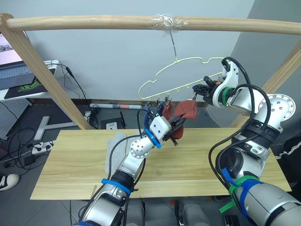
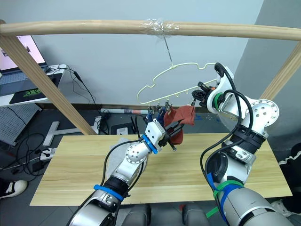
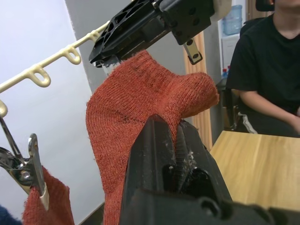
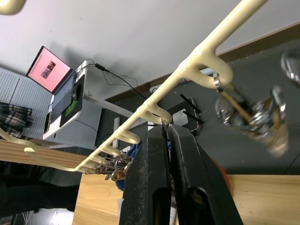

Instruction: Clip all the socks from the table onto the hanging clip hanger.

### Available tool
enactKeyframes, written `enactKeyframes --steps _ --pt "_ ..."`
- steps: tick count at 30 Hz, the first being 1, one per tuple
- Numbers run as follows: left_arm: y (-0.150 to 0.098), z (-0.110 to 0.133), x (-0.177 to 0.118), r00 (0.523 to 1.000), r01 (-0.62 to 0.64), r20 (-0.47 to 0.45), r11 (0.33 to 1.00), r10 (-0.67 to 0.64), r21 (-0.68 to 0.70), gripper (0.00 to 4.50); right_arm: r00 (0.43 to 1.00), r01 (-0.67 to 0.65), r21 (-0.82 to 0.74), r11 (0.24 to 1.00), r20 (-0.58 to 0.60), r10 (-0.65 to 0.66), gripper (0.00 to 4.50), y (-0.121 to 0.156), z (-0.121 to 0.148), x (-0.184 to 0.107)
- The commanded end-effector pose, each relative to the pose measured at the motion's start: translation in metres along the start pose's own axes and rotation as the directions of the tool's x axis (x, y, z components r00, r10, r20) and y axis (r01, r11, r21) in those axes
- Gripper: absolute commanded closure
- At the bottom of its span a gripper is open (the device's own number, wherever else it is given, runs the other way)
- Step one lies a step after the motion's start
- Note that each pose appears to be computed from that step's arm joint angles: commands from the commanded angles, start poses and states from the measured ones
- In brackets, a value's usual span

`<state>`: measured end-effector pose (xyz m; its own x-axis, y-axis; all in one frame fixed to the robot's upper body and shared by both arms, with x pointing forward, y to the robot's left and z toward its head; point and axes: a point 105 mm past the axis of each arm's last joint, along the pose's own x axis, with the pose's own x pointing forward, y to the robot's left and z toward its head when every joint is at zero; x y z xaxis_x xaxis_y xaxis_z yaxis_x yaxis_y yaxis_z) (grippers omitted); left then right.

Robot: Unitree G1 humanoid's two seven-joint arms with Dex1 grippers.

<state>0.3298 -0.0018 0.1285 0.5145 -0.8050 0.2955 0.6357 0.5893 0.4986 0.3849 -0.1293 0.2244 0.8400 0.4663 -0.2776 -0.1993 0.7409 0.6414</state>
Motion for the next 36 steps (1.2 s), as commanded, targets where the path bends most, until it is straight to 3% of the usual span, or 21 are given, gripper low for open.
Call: enactKeyframes --steps 1,28,32,36 --pt "-0.002 0.012 0.003 0.998 0.002 0.059 1.000 -0.002 0.002 4.48 0.998 0.031 -0.005 0.999 0.050 -0.031 4.50 -0.004 0.012 -0.008" --pt "0.013 0.010 0.015 0.997 -0.046 0.056 0.999 0.046 -0.001 4.48 0.999 0.023 -0.027 0.999 0.038 -0.022 4.50 -0.003 0.009 -0.008" --pt "0.013 0.011 0.018 0.997 -0.043 0.059 0.999 0.043 0.007 4.50 0.999 0.012 -0.025 1.000 0.039 -0.011 3.31 -0.001 0.007 -0.008" --pt "0.014 0.013 0.024 0.997 -0.046 0.064 0.999 0.046 0.011 4.50 0.999 -0.016 -0.026 1.000 0.050 0.017 1.82 0.003 0.009 -0.009"
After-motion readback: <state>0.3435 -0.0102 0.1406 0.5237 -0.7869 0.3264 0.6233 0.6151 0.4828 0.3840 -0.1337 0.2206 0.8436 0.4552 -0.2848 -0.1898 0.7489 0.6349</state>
